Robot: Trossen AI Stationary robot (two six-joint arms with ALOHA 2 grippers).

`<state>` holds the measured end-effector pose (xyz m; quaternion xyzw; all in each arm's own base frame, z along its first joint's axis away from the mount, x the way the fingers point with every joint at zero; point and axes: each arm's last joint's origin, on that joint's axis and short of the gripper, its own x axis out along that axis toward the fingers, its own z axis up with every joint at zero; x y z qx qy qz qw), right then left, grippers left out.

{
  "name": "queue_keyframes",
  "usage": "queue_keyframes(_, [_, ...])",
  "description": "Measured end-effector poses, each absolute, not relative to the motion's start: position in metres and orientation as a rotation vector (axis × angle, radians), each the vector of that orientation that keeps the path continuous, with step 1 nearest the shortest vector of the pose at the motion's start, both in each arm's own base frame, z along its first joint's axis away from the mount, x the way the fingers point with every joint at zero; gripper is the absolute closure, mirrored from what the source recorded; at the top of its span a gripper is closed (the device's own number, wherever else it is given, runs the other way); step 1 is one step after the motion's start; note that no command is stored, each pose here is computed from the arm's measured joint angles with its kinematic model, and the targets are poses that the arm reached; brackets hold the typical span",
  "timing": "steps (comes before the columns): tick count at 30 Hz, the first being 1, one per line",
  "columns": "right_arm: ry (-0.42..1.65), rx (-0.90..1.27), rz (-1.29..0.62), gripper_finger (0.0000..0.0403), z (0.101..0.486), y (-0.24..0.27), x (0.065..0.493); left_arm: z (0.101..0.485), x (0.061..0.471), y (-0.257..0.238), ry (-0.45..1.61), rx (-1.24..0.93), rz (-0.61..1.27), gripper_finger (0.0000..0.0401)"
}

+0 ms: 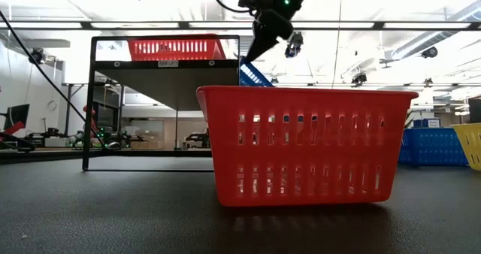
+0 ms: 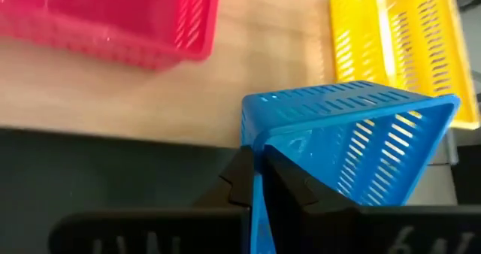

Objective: Stack baskets on shelf by color
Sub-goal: Put the top left blue bin on the shelf

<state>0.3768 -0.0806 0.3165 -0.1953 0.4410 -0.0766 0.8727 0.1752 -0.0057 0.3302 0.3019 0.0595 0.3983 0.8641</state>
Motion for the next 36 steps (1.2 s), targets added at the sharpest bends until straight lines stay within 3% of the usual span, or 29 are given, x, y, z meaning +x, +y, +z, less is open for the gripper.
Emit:
queue_keyframes(25, [0.652, -0.305, -0.092, 0.0389, 0.337, -0.081, 0.394, 0.330, 0.175, -0.006, 0.123, 0.633, 0.832, 0.0334])
queue_keyframes(36, [0.686, -0.341, -0.078, 0.0350, 0.313, -0.088, 0.411, 0.330, 0.175, -0.005, 0.129, 0.630, 0.844, 0.0334])
